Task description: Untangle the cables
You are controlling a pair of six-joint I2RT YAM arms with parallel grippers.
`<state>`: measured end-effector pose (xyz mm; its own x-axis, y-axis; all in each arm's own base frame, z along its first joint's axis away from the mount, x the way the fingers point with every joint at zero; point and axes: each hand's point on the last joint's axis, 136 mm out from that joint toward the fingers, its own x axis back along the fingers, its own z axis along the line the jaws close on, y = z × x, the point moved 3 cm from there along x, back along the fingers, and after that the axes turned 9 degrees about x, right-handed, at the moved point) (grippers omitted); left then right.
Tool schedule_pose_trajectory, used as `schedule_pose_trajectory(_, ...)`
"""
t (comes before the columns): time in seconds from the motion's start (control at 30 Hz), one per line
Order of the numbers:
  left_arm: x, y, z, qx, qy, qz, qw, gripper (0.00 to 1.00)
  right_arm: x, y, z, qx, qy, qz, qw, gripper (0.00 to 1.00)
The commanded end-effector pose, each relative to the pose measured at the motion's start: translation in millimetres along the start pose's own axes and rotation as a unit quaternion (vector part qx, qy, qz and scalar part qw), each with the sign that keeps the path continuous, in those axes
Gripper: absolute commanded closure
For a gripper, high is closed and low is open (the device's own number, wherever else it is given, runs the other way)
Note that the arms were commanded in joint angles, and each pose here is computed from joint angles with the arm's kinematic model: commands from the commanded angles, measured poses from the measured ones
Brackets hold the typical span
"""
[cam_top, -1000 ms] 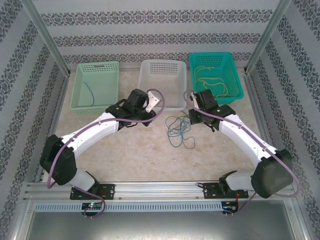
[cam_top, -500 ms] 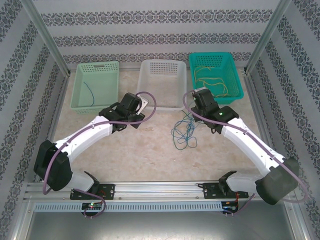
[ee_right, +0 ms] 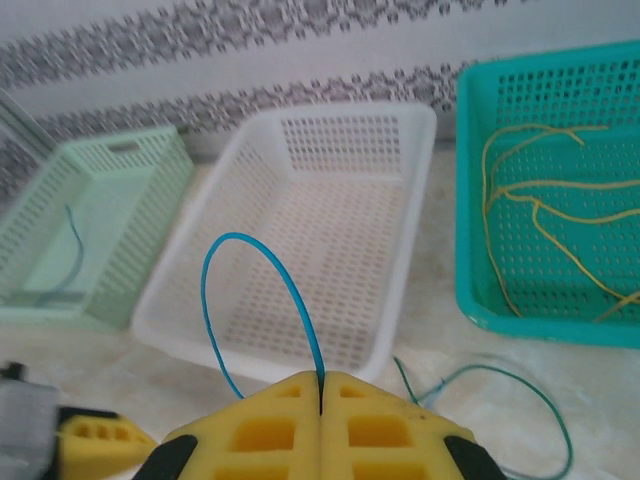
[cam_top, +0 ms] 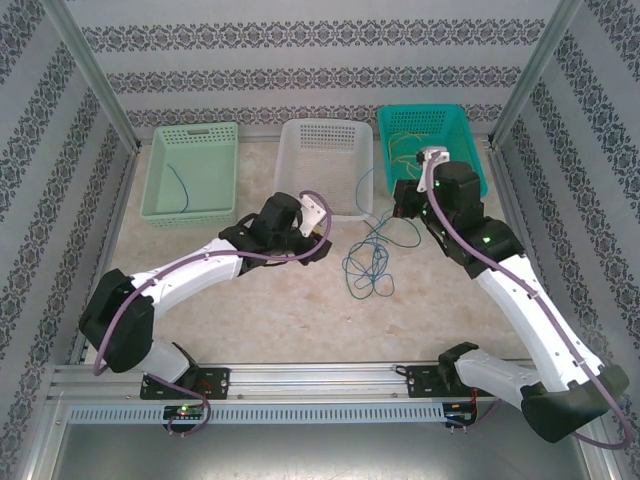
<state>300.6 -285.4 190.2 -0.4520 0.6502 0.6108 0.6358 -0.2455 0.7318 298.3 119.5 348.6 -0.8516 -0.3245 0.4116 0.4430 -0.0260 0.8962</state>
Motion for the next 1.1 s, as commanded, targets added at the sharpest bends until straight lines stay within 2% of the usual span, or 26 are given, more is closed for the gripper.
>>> schedule_pose_trajectory(0.0,4,34,-23,0.000,-0.049,-0.064,0.997,0.57,25,39,7,-0.039,0.032,-0.068,0.996,0.98)
schedule_pose_trajectory(0.17,9,44,-32,-0.010,-0.074,-0.095,0.993,0.47,28,58,16,-0.058,0.057,-0.085,0.993,0.99)
schedule_pose_trajectory(0.33,7,54,-39,-0.012,-0.095,-0.107,0.990,0.43,35,80,25,-0.072,0.085,-0.107,0.988,0.99)
schedule_pose_trajectory(0.53,11,75,-57,-0.027,-0.141,-0.136,0.980,0.34,46,101,32,-0.086,0.105,-0.131,0.982,0.99)
schedule_pose_trajectory(0.73,-8,91,-76,-0.038,-0.194,-0.133,0.971,0.35,45,103,36,-0.092,0.116,-0.129,0.980,0.99)
schedule_pose_trajectory(0.9,-15,95,-72,-0.019,-0.182,-0.146,0.972,0.40,45,99,34,-0.097,0.114,-0.128,0.980,0.99)
schedule_pose_trajectory(1.07,8,83,-50,-0.034,-0.097,-0.165,0.981,0.35,34,96,33,-0.109,0.110,-0.124,0.980,1.00)
